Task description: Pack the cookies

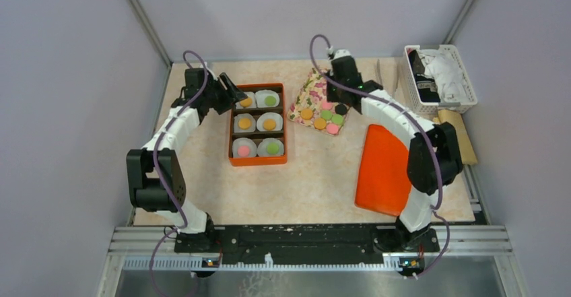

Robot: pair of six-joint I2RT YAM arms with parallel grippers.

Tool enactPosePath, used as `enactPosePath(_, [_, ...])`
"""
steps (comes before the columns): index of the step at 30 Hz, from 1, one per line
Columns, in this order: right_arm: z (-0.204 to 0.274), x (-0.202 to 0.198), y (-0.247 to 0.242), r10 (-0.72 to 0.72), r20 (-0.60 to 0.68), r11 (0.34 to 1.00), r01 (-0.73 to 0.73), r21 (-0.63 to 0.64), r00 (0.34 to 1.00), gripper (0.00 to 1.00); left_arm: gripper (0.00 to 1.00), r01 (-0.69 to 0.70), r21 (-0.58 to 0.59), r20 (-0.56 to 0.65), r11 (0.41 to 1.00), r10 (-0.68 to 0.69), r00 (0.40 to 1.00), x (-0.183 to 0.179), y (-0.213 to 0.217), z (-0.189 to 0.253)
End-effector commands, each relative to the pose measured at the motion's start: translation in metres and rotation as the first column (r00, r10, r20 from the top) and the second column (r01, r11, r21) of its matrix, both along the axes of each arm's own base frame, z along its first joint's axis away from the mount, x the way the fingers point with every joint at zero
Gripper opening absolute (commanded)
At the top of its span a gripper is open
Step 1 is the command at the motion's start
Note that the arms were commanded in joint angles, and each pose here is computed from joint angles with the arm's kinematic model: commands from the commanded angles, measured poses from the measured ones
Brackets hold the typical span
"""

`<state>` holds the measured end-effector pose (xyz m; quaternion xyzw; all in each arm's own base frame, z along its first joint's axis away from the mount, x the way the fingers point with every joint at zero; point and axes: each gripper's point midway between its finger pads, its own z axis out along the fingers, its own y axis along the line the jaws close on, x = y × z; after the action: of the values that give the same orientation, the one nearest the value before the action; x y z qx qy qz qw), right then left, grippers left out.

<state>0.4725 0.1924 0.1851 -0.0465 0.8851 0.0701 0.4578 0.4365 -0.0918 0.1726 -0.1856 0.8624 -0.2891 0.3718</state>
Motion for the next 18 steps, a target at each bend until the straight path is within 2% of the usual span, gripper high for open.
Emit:
enactPosePath(1, [-0.032,-0.055,0.051,0.175,-0.091,0.984,-0.177,-0.023,0.980,0.00,0.63,0.027,-0.004,0.093,1.000,-0.026,0.995,-0.001,-0.005,0.029])
enactPosePath(4, [-0.059,-0.090,0.078,0.255,-0.171,0.963,-0.266,-0.044,0.952,0.00,0.56,0.025,-0.004,0.099,1.000,-0.025,0.995,-0.003,-0.005,0.031])
enactPosePath(7, [-0.090,-0.107,0.090,0.277,-0.248,0.957,-0.291,-0.021,0.928,0.00,0.48,0.026,-0.008,0.099,1.000,-0.025,0.995,-0.004,-0.005,0.032])
enactPosePath(16, [-0.140,-0.097,0.089,0.204,-0.345,0.965,-0.247,-0.086,0.916,0.00,0.03,0.021,0.007,0.086,1.000,-0.022,0.996,-0.007,-0.003,0.031])
enactPosePath(18, [-0.146,-0.093,0.088,0.187,-0.352,0.966,-0.237,-0.103,0.917,0.00,0.00,0.020,0.010,0.086,1.000,-0.021,0.996,-0.006,-0.003,0.031])
